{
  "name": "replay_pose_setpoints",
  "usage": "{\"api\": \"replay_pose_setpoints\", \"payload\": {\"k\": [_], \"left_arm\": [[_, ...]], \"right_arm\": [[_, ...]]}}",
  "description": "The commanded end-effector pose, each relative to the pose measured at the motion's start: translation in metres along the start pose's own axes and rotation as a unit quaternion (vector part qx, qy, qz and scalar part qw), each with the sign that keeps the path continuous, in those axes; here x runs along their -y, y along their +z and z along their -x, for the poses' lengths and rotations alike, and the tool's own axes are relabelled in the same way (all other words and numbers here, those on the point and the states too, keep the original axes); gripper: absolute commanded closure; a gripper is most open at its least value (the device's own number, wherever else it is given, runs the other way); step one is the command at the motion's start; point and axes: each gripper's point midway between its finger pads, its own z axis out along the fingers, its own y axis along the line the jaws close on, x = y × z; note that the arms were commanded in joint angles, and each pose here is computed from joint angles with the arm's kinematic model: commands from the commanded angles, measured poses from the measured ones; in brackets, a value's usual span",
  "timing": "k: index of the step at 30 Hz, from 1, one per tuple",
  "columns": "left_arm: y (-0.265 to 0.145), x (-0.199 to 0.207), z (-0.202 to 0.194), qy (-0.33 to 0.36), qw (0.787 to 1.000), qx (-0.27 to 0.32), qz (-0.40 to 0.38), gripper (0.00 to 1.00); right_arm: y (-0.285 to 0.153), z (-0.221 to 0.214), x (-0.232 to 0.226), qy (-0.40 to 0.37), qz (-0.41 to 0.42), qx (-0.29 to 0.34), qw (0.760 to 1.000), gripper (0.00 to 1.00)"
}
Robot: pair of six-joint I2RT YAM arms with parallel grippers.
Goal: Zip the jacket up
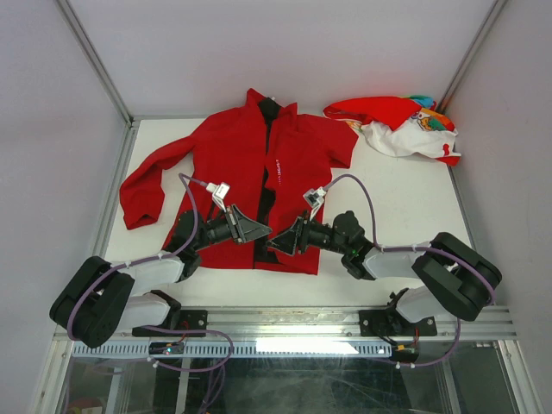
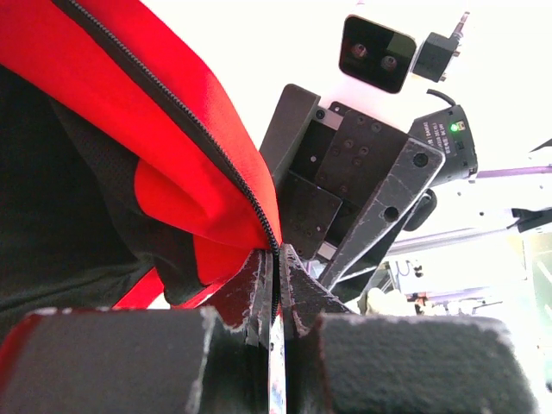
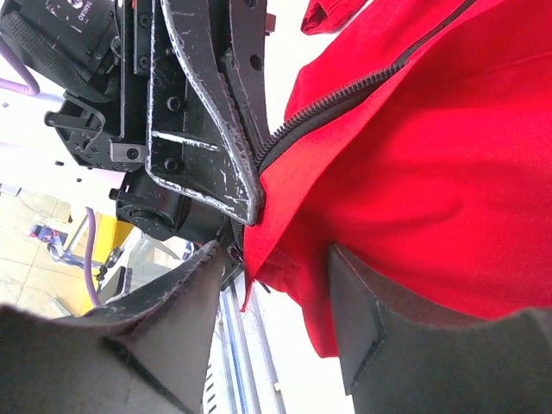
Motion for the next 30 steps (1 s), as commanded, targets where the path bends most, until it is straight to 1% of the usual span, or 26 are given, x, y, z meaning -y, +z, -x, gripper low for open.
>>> {"api": "replay_pose_setpoints", "payload": {"k": [1, 5, 8, 10, 11, 15, 18, 23, 30], "left_arm": [[0.001, 0.028, 0.009, 0.018, 0.998, 0.020, -0.052, 1.00], [0.004, 0.028, 0.008, 0.016, 0.998, 0.019, -0.052, 1.00], [0.004, 0.026, 0.006, 0.015, 0.999, 0.017, -0.050, 1.00], [0.004, 0.023, 0.007, 0.018, 0.999, 0.020, -0.043, 0.99], [0.004, 0.021, 0.008, 0.019, 0.999, 0.024, -0.036, 0.94], [-0.001, 0.016, 0.012, 0.038, 0.998, 0.039, -0.006, 0.77], [-0.007, 0.014, 0.014, 0.057, 0.997, 0.047, 0.013, 0.71], [-0.014, 0.011, 0.004, 0.055, 0.998, 0.035, 0.020, 0.70], [-0.013, 0.009, -0.008, 0.053, 0.998, 0.011, 0.013, 0.76]], "right_arm": [[0.004, 0.010, -0.021, -0.032, 0.050, 0.018, 0.998, 0.48], [0.005, 0.011, -0.023, -0.034, 0.056, 0.019, 0.998, 0.60], [0.004, 0.011, -0.025, -0.037, 0.061, 0.020, 0.997, 0.79], [0.003, 0.013, -0.028, -0.039, 0.063, 0.023, 0.997, 0.97], [0.003, 0.015, -0.028, -0.037, 0.060, 0.026, 0.997, 1.00], [-0.003, 0.021, -0.026, -0.037, 0.043, 0.039, 0.998, 1.00], [-0.005, 0.024, -0.028, -0.040, 0.041, 0.043, 0.997, 1.00], [-0.007, 0.027, -0.033, -0.039, 0.051, 0.047, 0.997, 1.00], [-0.006, 0.030, -0.036, -0.038, 0.054, 0.052, 0.996, 1.00]]}}
